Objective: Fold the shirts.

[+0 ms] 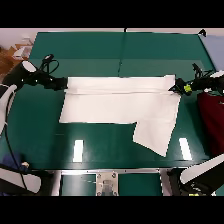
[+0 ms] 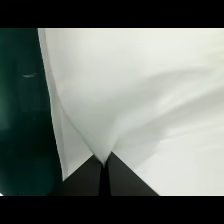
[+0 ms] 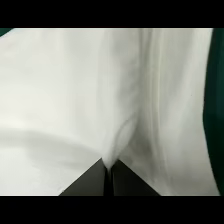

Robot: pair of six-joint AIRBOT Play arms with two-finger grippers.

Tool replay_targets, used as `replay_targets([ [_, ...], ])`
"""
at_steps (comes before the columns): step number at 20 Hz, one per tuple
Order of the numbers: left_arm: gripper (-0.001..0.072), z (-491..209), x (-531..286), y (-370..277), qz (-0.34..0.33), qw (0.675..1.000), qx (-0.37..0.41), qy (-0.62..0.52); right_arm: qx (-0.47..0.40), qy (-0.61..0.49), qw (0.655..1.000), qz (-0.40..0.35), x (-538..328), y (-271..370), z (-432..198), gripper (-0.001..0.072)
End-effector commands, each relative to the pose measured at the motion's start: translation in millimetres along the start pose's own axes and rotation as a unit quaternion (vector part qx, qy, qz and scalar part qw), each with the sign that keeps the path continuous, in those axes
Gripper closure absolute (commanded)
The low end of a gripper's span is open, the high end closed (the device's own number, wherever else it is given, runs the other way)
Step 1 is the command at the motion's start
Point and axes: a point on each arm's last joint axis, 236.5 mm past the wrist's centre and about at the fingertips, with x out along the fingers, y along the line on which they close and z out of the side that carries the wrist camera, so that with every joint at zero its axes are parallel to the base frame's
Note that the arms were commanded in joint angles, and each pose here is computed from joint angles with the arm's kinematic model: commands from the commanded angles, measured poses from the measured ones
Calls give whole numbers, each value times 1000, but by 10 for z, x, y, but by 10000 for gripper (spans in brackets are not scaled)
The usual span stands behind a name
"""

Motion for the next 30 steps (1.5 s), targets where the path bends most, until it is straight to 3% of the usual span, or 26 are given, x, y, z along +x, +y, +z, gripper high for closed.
replay_targets([
  [1,686,-252,42,62,13,998,-4,53,1,10,1000,-3,15,-21,-63,697],
  [7,684,-207,45,104,23,999,-20,43,-1,13,1000,-2,24,0,-76,682],
  [8,653,-213,43,101,23,998,-30,45,-1,16,1000,0,16,12,-86,517],
  [9,352,-249,34,92,20,998,-31,53,-3,19,1000,2,-20,26,-91,418],
  [10,159,-307,11,91,20,997,-35,65,1,23,1000,4,-100,38,-85,414],
  [13,164,-524,-164,197,28,992,-45,119,47,10,999,-22,-507,-105,-28,424],
  [14,327,-613,-271,256,30,987,-60,143,65,8,997,-36,-667,-182,-60,451],
  [15,664,-714,-389,287,24,983,-73,169,76,15,996,-43,-795,-223,-134,589],
  [16,686,-808,-482,297,18,977,-85,192,88,25,995,-48,-904,-248,-238,696],
  [19,687,-1121,-685,275,26,968,-96,232,117,44,991,-46,-994,-197,-644,697],
  [23,686,-1727,-873,121,41,974,-106,196,149,103,980,-81,-953,-250,-1692,698],
  [27,684,-2169,-945,-41,46,984,-128,115,191,56,975,-102,-960,-328,-2305,696],
  [28,526,-2192,-913,-84,39,984,-145,94,195,43,974,-107,-931,-348,-2390,690],
  [29,127,-2180,-846,-139,24,983,-170,69,199,36,973,-107,-883,-361,-2454,548],
  [30,32,-2169,-766,-190,7,980,-194,55,208,32,973,-99,-823,-344,-2481,337],
])
